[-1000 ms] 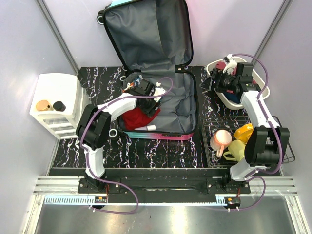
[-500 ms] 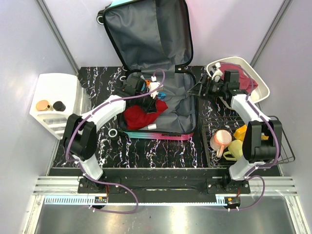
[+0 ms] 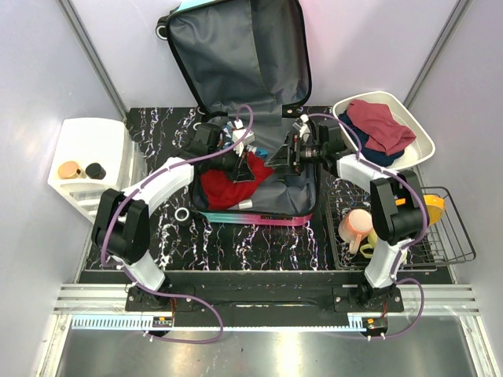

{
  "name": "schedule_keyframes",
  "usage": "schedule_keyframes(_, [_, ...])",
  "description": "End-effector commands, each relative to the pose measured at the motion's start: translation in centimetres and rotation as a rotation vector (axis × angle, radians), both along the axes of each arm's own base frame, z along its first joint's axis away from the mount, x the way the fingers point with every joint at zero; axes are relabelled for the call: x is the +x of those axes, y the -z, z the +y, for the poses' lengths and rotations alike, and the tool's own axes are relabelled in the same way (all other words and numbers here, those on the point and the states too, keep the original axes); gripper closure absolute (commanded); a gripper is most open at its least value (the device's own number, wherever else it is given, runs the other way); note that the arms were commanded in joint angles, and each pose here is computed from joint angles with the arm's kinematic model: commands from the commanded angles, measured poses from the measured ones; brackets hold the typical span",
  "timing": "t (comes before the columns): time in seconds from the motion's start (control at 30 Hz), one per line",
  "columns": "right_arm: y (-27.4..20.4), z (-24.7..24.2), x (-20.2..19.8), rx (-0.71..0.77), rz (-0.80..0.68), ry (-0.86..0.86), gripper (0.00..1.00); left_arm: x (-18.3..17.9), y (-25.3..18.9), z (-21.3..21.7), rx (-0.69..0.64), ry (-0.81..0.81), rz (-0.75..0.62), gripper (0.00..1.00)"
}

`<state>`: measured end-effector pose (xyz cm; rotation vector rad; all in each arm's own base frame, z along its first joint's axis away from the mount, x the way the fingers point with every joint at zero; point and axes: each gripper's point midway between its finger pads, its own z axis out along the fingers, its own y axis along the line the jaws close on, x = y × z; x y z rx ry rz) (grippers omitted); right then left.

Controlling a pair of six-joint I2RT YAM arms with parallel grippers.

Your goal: Open, take out, and arrange the luggage

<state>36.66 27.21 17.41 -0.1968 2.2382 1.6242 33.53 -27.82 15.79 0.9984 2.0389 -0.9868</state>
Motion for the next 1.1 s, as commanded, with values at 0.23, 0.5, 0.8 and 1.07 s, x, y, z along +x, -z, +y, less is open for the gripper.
schedule_keyframes(0.23, [-2.9, 6.0, 0.5, 0.153, -0.029, -0.137, 0.11, -0.8, -4.8, -0.6, -0.102, 0.055, -0.152, 1.0])
schedule_keyframes(0.5, [-5.7, 6.9, -1.1, 0.215, -0.014, -0.24, 0.87, -0.9, -4.9, -0.2, -0.09, 0.034, -0.152, 0.96])
schedule_keyframes(0.8, [-12.2, 3.6, -0.2, 0.229, -0.13, -0.134, 1.0, -1.3, -8.7, 2.9, -0.115, -0.002, -0.135, 0.22])
schedule_keyframes(1.07, [-18.9, -2.3, 1.4, 0.266, -0.235, 0.067, 1.0, 0.5, -14.1, 8.1, -0.155, -0.135, -0.219, 0.08])
